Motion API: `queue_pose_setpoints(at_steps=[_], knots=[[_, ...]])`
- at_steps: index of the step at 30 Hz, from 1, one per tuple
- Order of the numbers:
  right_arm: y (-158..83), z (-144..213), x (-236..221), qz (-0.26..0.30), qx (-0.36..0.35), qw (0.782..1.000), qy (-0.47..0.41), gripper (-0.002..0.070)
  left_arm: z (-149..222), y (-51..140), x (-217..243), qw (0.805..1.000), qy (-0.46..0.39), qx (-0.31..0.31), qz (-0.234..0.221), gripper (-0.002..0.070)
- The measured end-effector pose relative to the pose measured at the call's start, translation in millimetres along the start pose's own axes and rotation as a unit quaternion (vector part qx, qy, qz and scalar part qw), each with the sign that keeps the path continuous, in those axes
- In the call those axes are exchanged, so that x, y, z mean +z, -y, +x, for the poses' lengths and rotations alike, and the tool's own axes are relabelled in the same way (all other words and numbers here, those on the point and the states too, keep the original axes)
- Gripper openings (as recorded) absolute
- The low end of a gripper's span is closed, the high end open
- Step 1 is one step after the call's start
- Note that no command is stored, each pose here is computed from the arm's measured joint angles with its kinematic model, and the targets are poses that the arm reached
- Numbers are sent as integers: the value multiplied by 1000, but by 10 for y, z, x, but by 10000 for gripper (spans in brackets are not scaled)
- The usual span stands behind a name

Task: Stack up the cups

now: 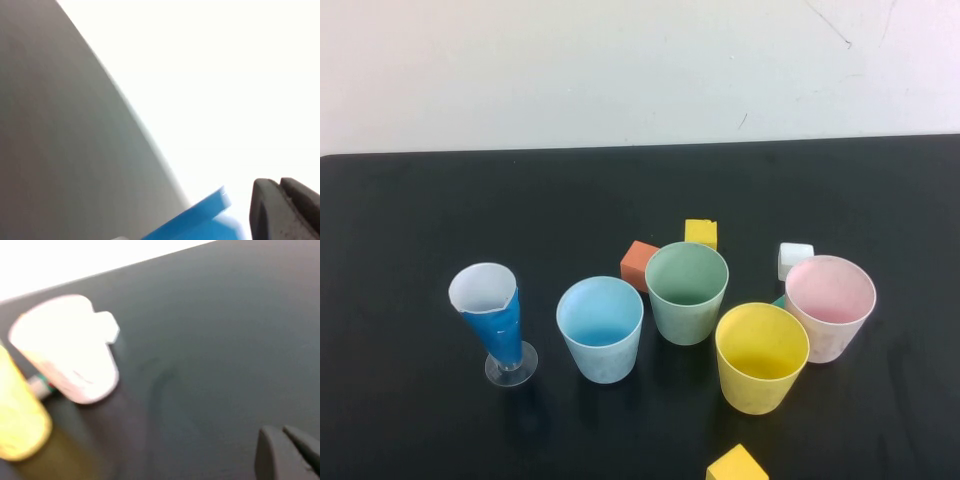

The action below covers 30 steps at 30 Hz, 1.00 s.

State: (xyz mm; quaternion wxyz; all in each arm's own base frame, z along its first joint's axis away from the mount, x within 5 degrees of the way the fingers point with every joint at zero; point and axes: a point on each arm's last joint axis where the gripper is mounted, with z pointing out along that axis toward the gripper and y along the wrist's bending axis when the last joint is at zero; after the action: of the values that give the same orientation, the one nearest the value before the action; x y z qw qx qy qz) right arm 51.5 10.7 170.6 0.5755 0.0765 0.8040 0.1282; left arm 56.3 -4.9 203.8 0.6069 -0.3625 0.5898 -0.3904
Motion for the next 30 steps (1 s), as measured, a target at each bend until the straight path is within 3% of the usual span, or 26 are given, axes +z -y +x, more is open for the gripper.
queue_pose_setpoints(at_steps=[5, 10, 14, 16, 23, 30], knots=[[-74, -5, -1, -42, 126, 991, 0, -3, -148, -28, -12, 986, 83, -143, -4, -3], [-98, -49, -5, -59, 184, 981, 19, -3, -322, -158, -73, 950, 197, -238, -42, -3], [-98, -58, -5, -60, 190, 980, 23, -3, -417, -246, -139, 933, 265, -228, -80, -3], [-98, -58, -5, -60, 190, 980, 23, -3, -411, -246, -136, 935, 261, -226, -82, -3], [-98, -58, -5, -60, 190, 980, 23, -3, -286, -149, -59, 970, 171, -163, -56, -3], [-87, -55, -4, -54, 174, 983, 23, -3, -137, -35, -11, 990, 77, -119, -10, -3]])
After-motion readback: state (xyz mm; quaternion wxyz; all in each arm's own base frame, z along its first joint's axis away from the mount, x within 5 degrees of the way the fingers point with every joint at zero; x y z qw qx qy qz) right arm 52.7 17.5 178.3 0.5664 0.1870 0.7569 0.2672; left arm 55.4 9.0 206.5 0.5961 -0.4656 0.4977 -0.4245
